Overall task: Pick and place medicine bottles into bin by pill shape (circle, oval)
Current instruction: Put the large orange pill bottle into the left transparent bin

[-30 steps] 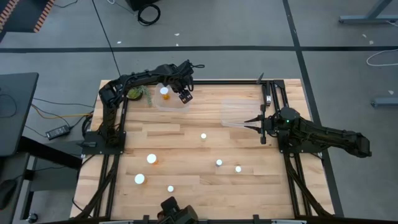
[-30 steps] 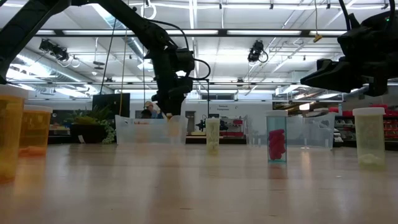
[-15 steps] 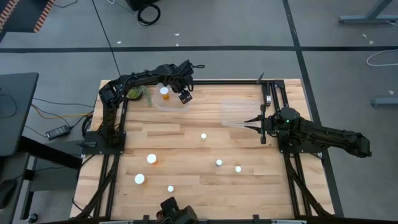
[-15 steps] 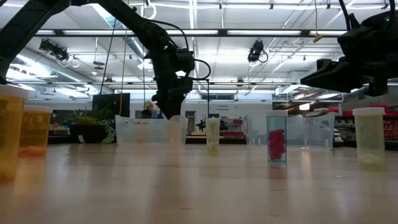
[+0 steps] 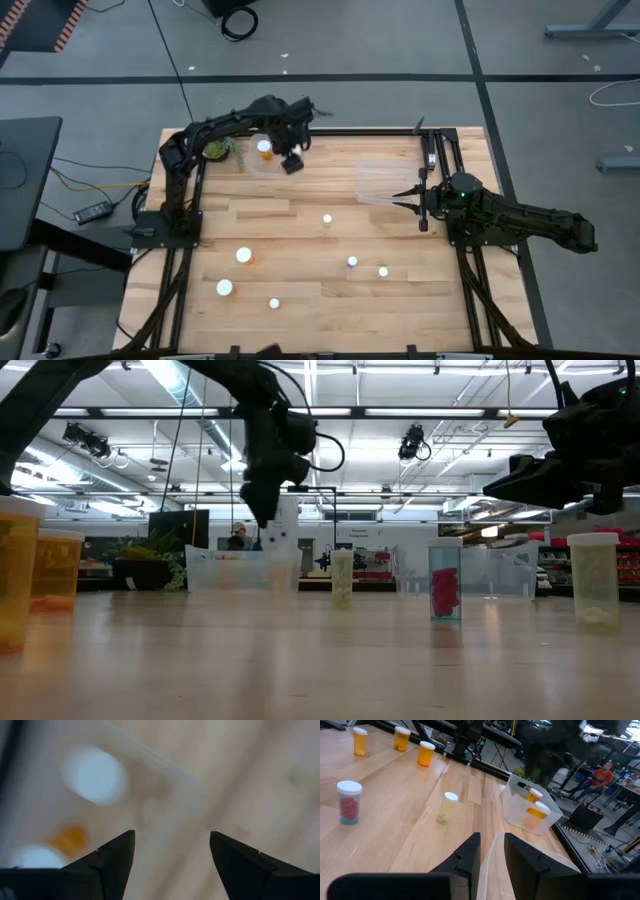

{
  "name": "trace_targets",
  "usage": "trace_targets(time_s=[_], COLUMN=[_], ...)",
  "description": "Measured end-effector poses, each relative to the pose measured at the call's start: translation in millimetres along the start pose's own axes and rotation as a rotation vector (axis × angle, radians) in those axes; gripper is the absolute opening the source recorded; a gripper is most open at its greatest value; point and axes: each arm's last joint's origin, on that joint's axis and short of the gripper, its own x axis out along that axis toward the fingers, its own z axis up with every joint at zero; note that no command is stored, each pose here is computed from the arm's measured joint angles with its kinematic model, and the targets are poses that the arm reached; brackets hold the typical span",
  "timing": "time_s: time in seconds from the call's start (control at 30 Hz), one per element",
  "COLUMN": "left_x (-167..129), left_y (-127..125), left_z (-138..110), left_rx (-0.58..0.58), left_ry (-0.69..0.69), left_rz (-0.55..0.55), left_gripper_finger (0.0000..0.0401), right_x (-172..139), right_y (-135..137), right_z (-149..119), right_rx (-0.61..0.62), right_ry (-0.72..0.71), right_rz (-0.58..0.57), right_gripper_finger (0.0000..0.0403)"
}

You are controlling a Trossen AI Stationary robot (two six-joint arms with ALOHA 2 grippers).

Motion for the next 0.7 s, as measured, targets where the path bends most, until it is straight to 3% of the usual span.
trace_targets(time_s=[0.13,0.37,0.7], left_x=[1,5,9], left_y=[-35,-89,-124], left_z=[-18,-64,-148], left_rx=[0.035,0.115,-0.053], left_ry=[0.141,0.148,0.06], left_rz=[-0.039,-0.044,-0.06], left_gripper_finger=[0.0261,0.0247,0.0229], right_x=[0,0,0], right_y=[0,0,0], right_z=[0,0,0], right_rx=[0.0,0.0,-0.001], right_ry=[0.0,-0.001,-0.001], right_rz=[0.0,0.0,-0.001], right_gripper_finger=[0.0093,0.0093,0.0093])
